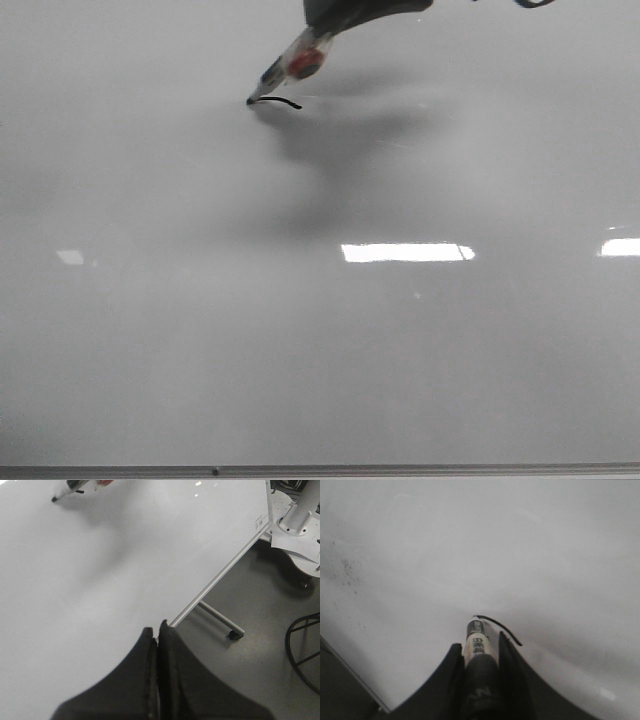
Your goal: Write number 9 on whiteboard
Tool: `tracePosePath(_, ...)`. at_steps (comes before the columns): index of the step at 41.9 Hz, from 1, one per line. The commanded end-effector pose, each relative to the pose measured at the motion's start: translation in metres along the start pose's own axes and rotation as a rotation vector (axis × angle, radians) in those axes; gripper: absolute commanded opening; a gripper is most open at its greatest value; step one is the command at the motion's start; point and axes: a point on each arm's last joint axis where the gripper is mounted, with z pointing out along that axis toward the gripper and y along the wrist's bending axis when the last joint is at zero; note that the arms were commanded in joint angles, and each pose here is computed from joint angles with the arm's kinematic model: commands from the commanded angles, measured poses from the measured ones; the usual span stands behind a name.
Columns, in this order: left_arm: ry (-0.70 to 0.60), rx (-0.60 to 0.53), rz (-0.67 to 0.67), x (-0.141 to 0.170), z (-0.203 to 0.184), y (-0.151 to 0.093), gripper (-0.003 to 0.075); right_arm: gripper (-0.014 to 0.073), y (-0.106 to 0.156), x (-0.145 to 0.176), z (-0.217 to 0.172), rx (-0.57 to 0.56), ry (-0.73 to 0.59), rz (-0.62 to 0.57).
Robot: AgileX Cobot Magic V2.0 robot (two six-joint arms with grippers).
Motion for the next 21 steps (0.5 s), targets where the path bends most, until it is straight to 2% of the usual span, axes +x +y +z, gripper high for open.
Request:
tracePosePath(1, -0.086, -0.006, -0.012, -0.013, -0.005, -0.002, -0.0019, -0.0068, 0.005, -0.011, 0.0, -0.012, -0.033, -0.022)
tracePosePath(4, -0.084, -0.007, -0.011, -0.013, -0.005, -0.002, -0.0019, -0.0065, 0.001, 0.001, 0.006, -0.017, 0.022, -0.017)
tracePosePath(9, -0.084, -0.007, -0.011, -0.013, -0.005, -0.002, -0.0019, -0.0065, -0.016, 0.01, 0.001, 0.032, 0.036, 0.01)
tracePosePath(15, -0.084, -0.007, -0.011, -0.013, -0.005, -0.002, -0.0019, -0.0065, -0.029, -0.001, -0.02, 0.077, -0.021, 0.024)
tracePosePath(21, -0.084, -0.007, -0.011, -0.013, -0.005, -0.002, -0.0019, -0.0065, -0.026, -0.019, -0.041, 0.098, -0.111, 0.007)
